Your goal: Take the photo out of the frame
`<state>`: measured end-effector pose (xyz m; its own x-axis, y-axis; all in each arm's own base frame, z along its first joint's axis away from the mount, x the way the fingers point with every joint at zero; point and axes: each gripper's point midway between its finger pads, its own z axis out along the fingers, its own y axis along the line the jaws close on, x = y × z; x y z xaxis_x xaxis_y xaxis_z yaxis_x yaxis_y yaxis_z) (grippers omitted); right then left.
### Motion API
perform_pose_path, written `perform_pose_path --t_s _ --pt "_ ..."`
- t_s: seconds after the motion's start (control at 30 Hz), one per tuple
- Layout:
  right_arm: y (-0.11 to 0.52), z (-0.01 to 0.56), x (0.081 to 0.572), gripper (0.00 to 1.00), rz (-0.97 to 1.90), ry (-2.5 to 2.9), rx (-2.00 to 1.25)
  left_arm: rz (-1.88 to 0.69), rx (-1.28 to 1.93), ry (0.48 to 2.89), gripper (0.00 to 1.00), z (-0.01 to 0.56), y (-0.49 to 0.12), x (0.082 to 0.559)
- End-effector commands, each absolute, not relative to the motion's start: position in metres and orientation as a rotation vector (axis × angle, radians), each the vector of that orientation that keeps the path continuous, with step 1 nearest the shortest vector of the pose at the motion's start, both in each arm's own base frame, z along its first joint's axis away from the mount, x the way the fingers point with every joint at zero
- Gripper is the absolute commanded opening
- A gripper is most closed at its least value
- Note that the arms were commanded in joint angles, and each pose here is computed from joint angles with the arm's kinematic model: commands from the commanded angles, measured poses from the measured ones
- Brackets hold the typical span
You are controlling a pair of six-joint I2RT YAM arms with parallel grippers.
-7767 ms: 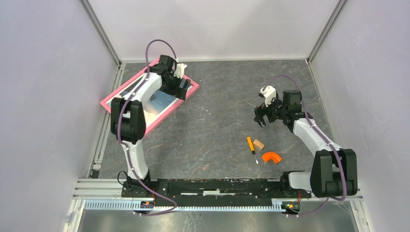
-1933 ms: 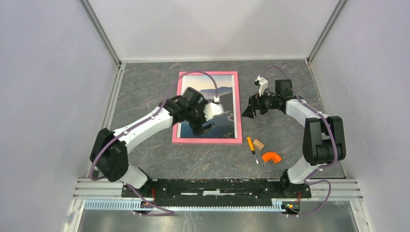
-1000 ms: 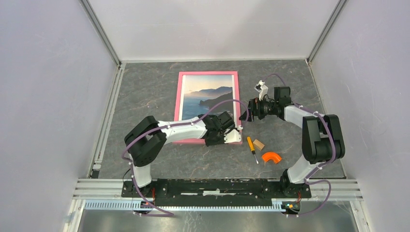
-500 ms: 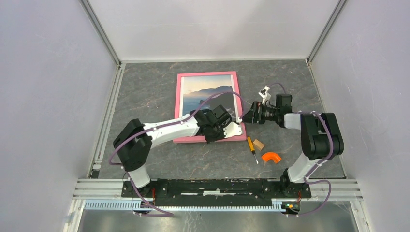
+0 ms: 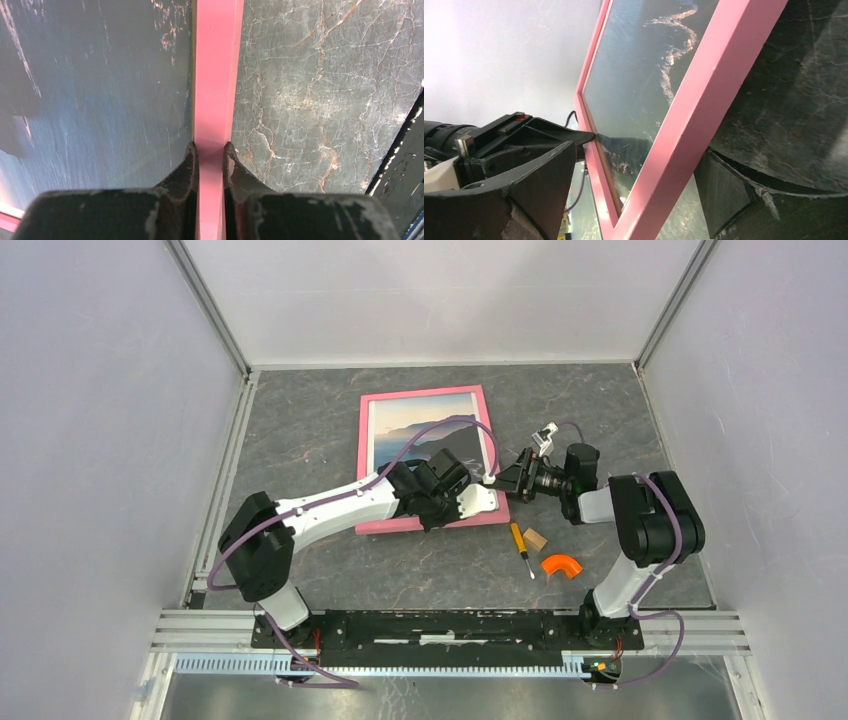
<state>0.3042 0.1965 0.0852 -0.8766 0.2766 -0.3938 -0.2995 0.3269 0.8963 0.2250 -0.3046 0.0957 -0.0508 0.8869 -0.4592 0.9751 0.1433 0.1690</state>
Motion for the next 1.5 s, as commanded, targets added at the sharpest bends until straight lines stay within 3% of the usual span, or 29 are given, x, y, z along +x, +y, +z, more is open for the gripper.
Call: perform_pose_path --t_s 0.0,0.4,0.53,0.6,0.73,1.07,1.13,1.2,1.3,1.4,1.47 --pt "0.208 0.112 0.309 0.89 1.667 2.026 -0.022 -0.282 1.637 1.846 0.02 0.145 -0.321 0.242" --pt "0.226 0.084 0.298 0.85 1.803 2.117 0.154 -0.299 1.674 1.812 0.02 0.135 -0.321 0.238" --pt "0.226 0.062 0.295 0.98 1.794 2.19 0.219 -0.268 1.672 1.812 0.02 0.131 -0.319 0.242" --pt "0.226 0.059 0.295 0.98 1.797 2.199 0.23 -0.259 1.678 1.813 0.02 0.129 -0.318 0.242" --pt "0.232 0.079 0.298 0.84 1.875 2.108 0.204 -0.268 1.702 1.81 0.02 0.124 -0.316 0.238" --pt "0.245 0.099 0.291 0.61 1.963 2.064 0.182 -0.195 1.717 1.782 0.07 0.12 -0.311 0.246" --pt "0.245 0.101 0.292 0.5 1.96 2.057 0.166 -0.184 1.711 1.776 0.11 0.124 -0.31 0.248" --pt "0.246 0.106 0.293 0.37 1.958 2.045 0.129 -0.171 1.695 1.782 0.16 0.131 -0.308 0.249" --pt "0.246 0.113 0.294 0.21 1.934 2.037 0.082 -0.188 1.662 1.81 0.37 0.142 -0.304 0.247" --pt "0.246 0.118 0.297 0.04 1.893 2.048 0.044 -0.278 1.584 1.854 0.71 0.159 -0.297 0.245" --pt "0.247 0.127 0.3 0.0 1.871 2.04 0.007 -0.353 1.49 1.894 0.84 0.176 -0.288 0.251"
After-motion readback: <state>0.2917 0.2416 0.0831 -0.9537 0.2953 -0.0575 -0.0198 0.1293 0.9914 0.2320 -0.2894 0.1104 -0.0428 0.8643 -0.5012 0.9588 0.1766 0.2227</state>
